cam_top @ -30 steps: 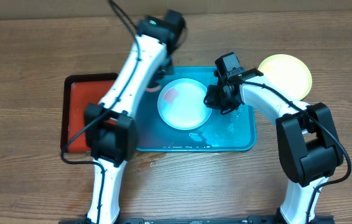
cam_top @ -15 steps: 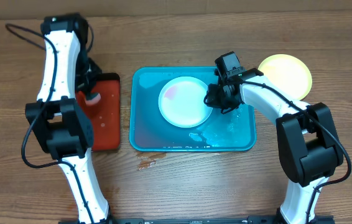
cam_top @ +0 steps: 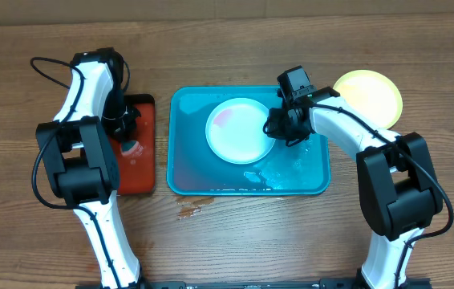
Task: Clean dirty plates on tray and stack at the side
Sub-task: 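Carry the sponge to the red tray and release it, then lift the white plate off the blue tray with the right gripper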
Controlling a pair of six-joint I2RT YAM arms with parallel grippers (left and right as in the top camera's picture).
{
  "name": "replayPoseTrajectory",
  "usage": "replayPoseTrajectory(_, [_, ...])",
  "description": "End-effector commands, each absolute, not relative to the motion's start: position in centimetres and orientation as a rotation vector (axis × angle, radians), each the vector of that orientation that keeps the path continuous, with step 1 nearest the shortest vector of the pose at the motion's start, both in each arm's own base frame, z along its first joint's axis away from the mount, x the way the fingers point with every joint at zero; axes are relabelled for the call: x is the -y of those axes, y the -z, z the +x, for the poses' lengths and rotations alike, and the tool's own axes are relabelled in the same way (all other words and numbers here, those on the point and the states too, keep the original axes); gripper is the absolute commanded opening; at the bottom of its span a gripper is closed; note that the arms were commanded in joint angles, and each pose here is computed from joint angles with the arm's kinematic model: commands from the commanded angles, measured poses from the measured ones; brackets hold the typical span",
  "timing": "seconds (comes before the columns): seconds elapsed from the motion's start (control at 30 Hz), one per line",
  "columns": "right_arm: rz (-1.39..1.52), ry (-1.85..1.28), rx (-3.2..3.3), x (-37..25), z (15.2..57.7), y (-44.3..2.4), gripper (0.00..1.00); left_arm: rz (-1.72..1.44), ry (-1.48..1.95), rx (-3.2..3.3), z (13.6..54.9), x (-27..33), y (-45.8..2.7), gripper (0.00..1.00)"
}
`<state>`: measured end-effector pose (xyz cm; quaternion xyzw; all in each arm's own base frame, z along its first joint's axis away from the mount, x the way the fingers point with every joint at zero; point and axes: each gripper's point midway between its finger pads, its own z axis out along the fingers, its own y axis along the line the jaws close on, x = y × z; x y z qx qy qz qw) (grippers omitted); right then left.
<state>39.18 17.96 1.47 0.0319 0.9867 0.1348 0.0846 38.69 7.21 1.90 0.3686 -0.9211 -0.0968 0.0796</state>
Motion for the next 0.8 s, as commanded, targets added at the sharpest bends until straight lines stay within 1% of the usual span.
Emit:
replayPoseTrajectory(0.0, [-0.023,-0.377,-2.881,-18.4,40.9,-3.9,0.04,1.067,0.211,2.791,39.2,-7.4,-2.9,0.26])
replayPoseTrajectory(0.07, [-0.104,-0.365,-2.852,-19.0,41.2,-5.8,0.04,1.029,0.09,2.814,40.0,-6.8,-4.0,0.31])
replayPoseTrajectory(0.17, [-0.133,-0.245,-2.803,-19.1,42.0,-8.6,0.04,1.012,-0.032,2.853,41.3,-6.3,-6.1,0.33])
replayPoseTrajectory(0.3, [-0.206,-0.03,-2.73,-19.0,42.5,-12.2,0.04,1.016,-0.068,2.926,42.9,-6.6,-9.4,0.36])
replayPoseTrajectory(0.37, [-0.263,0.094,-2.674,-19.4,42.6,-14.5,0.04,1.028,-0.071,2.968,43.8,-6.9,-10.8,0.41])
replayPoseTrajectory(0.4, [-0.268,0.158,-2.642,-19.3,42.7,-15.6,0.04,1.033,-0.074,2.982,44.1,-7.0,-11.1,0.46])
replayPoseTrajectory(0.43, [-0.275,0.223,-2.606,-19.4,42.8,-16.6,0.04,1.036,-0.077,2.991,44.3,-7.0,-11.4,0.56])
replayPoseTrajectory(0.47, [-0.28,0.305,-2.556,-19.4,42.8,-17.9,0.04,1.037,-0.079,2.995,44.4,-7.0,-11.4,0.68])
replayPoseTrajectory(0.53, [-0.357,0.487,-2.44,-19.7,42.7,-20.6,0.04,1.036,-0.078,2.992,44.3,-7.0,-11.3,0.99])
replayPoseTrajectory(0.67, [-0.49,0.729,-2.264,-20.9,42.0,-23.3,0.04,1.031,-0.077,2.987,44.2,-6.9,-11.1,1.0])
replayPoseTrajectory(0.77, [-0.55,0.826,-2.172,-22.0,41.4,-24.7,0.04,1.031,-0.077,2.987,44.2,-6.9,-11.1,1.0])
